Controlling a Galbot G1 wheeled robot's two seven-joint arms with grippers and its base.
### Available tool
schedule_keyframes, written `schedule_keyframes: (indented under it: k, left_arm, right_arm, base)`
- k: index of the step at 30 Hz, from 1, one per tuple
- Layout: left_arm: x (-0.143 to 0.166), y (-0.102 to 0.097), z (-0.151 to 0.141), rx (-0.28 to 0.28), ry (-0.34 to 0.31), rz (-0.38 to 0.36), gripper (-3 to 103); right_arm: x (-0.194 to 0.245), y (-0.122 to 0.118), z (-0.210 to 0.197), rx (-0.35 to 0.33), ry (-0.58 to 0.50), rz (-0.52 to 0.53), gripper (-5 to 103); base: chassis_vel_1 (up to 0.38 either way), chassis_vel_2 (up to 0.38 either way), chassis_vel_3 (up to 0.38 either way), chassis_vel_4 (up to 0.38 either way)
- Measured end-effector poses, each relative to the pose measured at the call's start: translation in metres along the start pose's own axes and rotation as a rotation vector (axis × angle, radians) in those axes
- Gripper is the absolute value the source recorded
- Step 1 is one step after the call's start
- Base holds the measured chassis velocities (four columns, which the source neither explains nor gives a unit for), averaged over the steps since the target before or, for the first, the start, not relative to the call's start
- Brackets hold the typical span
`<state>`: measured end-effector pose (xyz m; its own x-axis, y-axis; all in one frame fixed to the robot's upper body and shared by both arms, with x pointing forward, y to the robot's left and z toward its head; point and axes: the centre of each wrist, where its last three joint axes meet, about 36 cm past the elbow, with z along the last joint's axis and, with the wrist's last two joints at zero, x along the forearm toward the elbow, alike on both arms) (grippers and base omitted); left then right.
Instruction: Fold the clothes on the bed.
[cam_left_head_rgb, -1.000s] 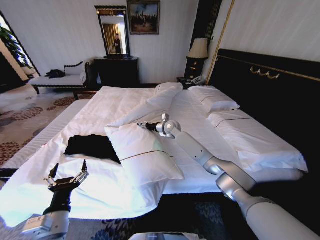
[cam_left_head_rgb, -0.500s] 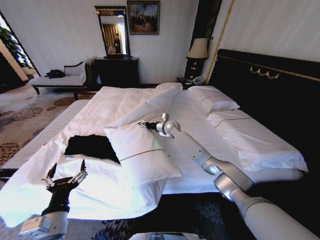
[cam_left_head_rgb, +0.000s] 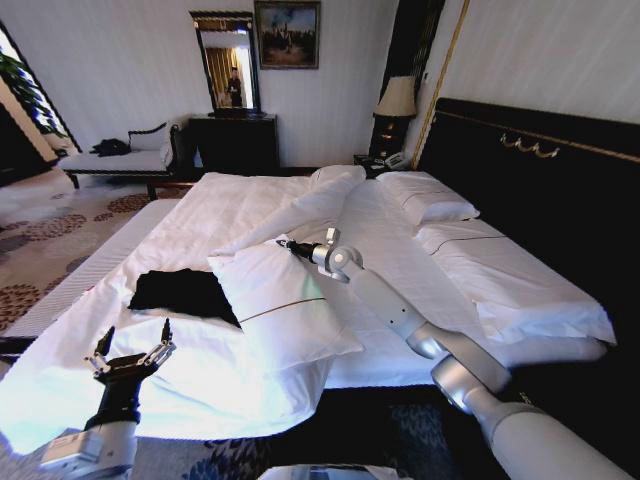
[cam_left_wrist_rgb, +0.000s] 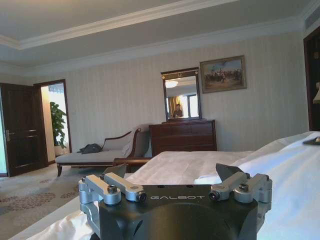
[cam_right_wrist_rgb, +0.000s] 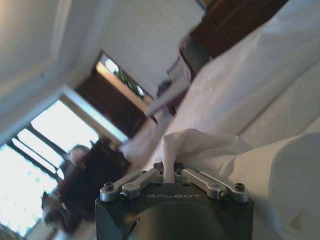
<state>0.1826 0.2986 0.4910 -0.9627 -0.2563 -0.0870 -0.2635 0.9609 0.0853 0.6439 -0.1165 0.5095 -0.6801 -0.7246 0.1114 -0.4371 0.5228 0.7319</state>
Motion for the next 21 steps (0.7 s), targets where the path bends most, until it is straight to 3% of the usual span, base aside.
schedule_keyframes:
  k: [8, 10, 15, 21]
  left_arm:
    - [-0.009, 0.000, 0.002, 0.028, -0.011, 0.019, 100]
    - [-0.012, -0.001, 0.003, 0.042, -0.013, 0.034, 100]
    - [-0.019, -0.003, 0.005, 0.061, -0.017, 0.056, 100]
    - [-0.027, -0.011, 0.008, 0.094, -0.030, 0.093, 100]
  right_arm:
    - [0.076, -0.008, -0.003, -0.080, -0.193, 0.025, 2]
    - [0.112, -0.008, -0.008, -0.095, -0.284, 0.043, 2]
    - [0.171, -0.006, -0.016, -0.106, -0.421, 0.079, 2]
    - [0.263, -0.024, -0.004, -0.075, -0.554, 0.222, 2]
  base:
    - [0.000, 0.000, 0.000, 0.000]
    - [0.000, 0.000, 0.000, 0.000]
    - [0.000, 0.000, 0.000, 0.000]
    - [0.000, 0.000, 0.000, 0.000]
